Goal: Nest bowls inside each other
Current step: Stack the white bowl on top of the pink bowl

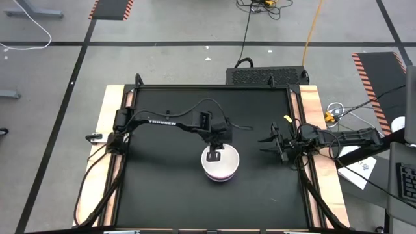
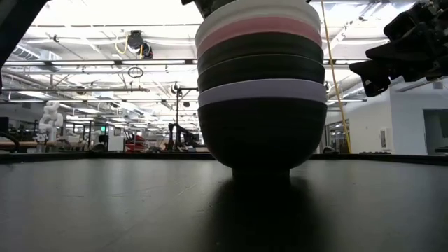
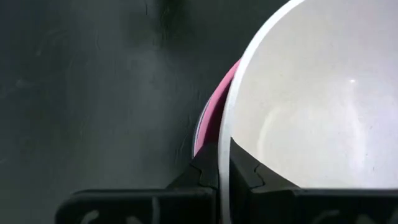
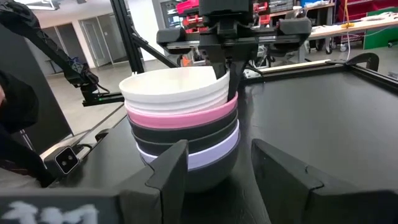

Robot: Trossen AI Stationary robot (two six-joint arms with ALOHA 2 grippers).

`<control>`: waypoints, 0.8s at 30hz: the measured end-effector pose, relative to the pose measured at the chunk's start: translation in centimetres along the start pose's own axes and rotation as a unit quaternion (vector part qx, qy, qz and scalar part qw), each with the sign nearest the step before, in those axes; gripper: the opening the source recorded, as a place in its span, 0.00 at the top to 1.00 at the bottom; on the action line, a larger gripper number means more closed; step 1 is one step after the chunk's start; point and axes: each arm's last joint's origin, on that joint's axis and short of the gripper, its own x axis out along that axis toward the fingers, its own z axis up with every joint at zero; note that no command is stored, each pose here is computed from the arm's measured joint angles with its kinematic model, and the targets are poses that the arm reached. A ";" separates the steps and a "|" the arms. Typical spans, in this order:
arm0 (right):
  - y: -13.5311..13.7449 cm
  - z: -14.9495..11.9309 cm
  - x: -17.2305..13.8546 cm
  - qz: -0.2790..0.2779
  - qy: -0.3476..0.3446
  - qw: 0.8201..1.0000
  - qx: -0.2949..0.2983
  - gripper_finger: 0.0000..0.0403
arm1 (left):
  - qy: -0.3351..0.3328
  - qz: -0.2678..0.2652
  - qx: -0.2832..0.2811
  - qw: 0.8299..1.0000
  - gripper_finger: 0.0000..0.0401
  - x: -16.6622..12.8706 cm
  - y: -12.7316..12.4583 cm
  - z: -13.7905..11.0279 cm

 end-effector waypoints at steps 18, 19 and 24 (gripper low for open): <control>0.0 0.0 0.0 0.000 0.001 1.000 -0.002 0.58 | 0.029 0.027 0.009 0.999 0.99 -1.1 -1.2 0.2; 0.0 0.0 0.0 0.000 0.001 1.000 -0.002 0.58 | 0.029 0.027 0.009 0.999 0.99 -1.1 -1.2 0.2; 0.0 -0.1 0.0 -0.001 0.004 1.000 -0.001 0.58 | 0.027 0.026 0.011 0.999 0.95 -1.1 -1.2 0.2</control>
